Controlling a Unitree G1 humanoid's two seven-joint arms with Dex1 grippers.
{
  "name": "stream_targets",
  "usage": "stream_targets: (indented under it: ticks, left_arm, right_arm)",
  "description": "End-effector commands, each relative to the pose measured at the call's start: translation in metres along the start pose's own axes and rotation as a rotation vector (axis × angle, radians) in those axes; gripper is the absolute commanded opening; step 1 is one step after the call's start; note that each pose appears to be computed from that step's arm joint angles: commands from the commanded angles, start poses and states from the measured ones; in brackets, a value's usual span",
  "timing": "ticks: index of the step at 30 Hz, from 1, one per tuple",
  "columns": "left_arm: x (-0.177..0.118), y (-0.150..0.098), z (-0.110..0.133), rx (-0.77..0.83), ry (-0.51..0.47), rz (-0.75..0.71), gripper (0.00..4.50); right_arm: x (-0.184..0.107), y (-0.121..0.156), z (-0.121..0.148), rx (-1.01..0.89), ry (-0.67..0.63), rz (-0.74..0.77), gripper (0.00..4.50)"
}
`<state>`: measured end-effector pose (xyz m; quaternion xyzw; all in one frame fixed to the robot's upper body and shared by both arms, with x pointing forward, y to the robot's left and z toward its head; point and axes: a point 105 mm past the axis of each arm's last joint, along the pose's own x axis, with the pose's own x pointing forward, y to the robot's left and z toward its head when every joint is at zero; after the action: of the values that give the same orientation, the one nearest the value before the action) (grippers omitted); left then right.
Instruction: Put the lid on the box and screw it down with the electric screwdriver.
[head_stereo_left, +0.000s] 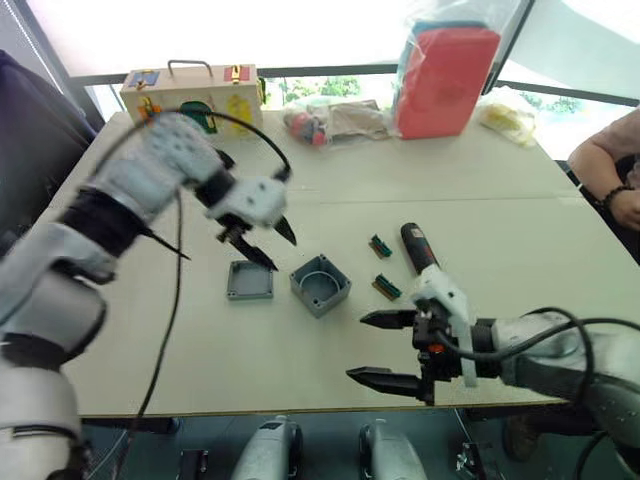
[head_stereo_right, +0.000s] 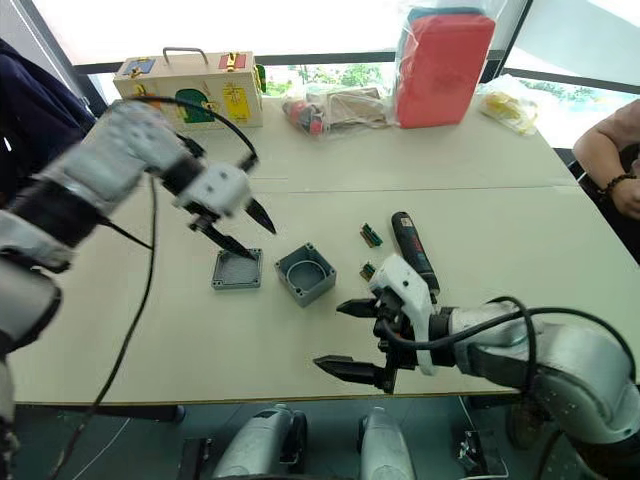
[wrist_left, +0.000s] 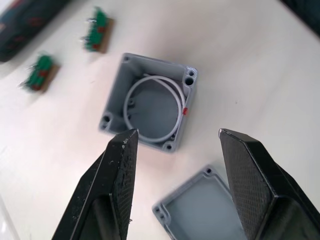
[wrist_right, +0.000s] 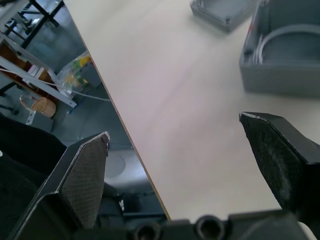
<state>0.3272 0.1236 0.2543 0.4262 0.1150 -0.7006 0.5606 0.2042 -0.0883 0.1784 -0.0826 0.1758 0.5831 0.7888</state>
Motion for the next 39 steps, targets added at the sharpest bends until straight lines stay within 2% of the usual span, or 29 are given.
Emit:
stream_targets:
  ticks: [1,3,7,9,11,13,21,28,39]
  left_arm:
    - [-0.023,0.002,0.004,-0.243,-0.078,0.174,2.58]
    - [-0.029,0.008,-0.011,-0.437,-0.074,0.37,2.58]
    - [-0.025,0.001,-0.048,-0.802,0.063,0.642,2.58]
    - [-0.022,-0.009,-0.059,-0.916,0.115,0.714,2.58]
    - [-0.011,-0.024,-0.068,-1.092,0.119,0.757,2.58]
    - [-0.004,-0.033,-0.077,-1.18,0.11,0.782,2.58]
    - [0.012,-0.046,-0.109,-1.337,0.127,0.904,2.58]
    - [0.025,-0.04,-0.111,-1.395,0.105,0.908,2.58]
    - [0.053,-0.036,-0.119,-1.417,0.241,0.854,2.58]
  right_arm:
    - [-0.002,-0.007,0.028,-0.08,-0.087,0.015,4.5]
    - [0.004,-0.021,0.043,-0.16,-0.116,-0.032,4.5]
    - [0.02,-0.036,0.05,-0.297,-0.088,-0.066,4.5]
    - [0.026,-0.039,0.052,-0.337,-0.083,-0.063,4.5]
    - [0.035,-0.041,0.054,-0.396,-0.074,-0.061,4.5]
    - [0.041,-0.041,0.055,-0.431,-0.069,-0.052,4.5]
    - [0.056,-0.035,0.05,-0.461,-0.051,-0.003,4.5]
    - [0.055,-0.037,0.042,-0.438,-0.044,-0.023,4.5]
    - [0.059,-0.037,0.04,-0.399,-0.074,-0.064,4.5]
